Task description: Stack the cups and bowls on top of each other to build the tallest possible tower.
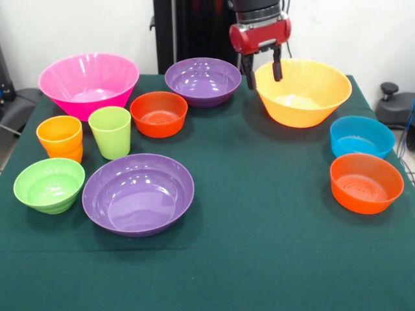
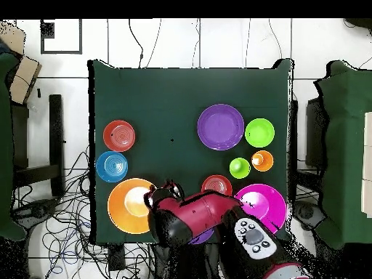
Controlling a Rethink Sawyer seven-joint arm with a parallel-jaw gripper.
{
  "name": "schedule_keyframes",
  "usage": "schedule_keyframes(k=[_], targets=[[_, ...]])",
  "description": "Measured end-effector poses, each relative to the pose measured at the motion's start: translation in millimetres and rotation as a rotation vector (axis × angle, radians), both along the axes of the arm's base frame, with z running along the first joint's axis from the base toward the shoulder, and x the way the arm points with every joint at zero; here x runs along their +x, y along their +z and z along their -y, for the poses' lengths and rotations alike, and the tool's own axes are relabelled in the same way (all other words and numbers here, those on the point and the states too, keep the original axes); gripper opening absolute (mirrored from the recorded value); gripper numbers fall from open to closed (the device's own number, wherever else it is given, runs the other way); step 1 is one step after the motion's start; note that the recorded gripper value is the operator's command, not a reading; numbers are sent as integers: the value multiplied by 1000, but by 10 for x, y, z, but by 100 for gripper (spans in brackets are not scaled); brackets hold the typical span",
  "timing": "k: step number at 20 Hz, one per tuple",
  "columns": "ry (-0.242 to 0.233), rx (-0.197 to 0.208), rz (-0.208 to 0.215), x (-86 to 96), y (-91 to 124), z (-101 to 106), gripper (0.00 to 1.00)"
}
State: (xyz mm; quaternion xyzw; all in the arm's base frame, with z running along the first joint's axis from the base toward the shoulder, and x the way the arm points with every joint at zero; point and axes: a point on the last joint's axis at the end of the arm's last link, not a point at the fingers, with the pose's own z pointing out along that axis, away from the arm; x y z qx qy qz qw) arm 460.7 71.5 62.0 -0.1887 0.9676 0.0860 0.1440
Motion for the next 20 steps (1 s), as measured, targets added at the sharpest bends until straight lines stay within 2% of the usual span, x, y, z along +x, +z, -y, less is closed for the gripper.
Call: schedule_keyframes(k=[5,6,10,11,12,13,17,20], targets=[[28,-9,-21,-176,-164,-182,100],[41,-8,-21,-261,-241,-270,100],[65,0,-8,-452,-419,-444,100],[77,6,0,-562,-522,-519,100],[78,7,1,-574,-533,-527,100],[90,12,9,-702,-648,-591,100],[101,19,18,-946,-827,-632,100],[96,19,12,-1059,-901,-600,100]])
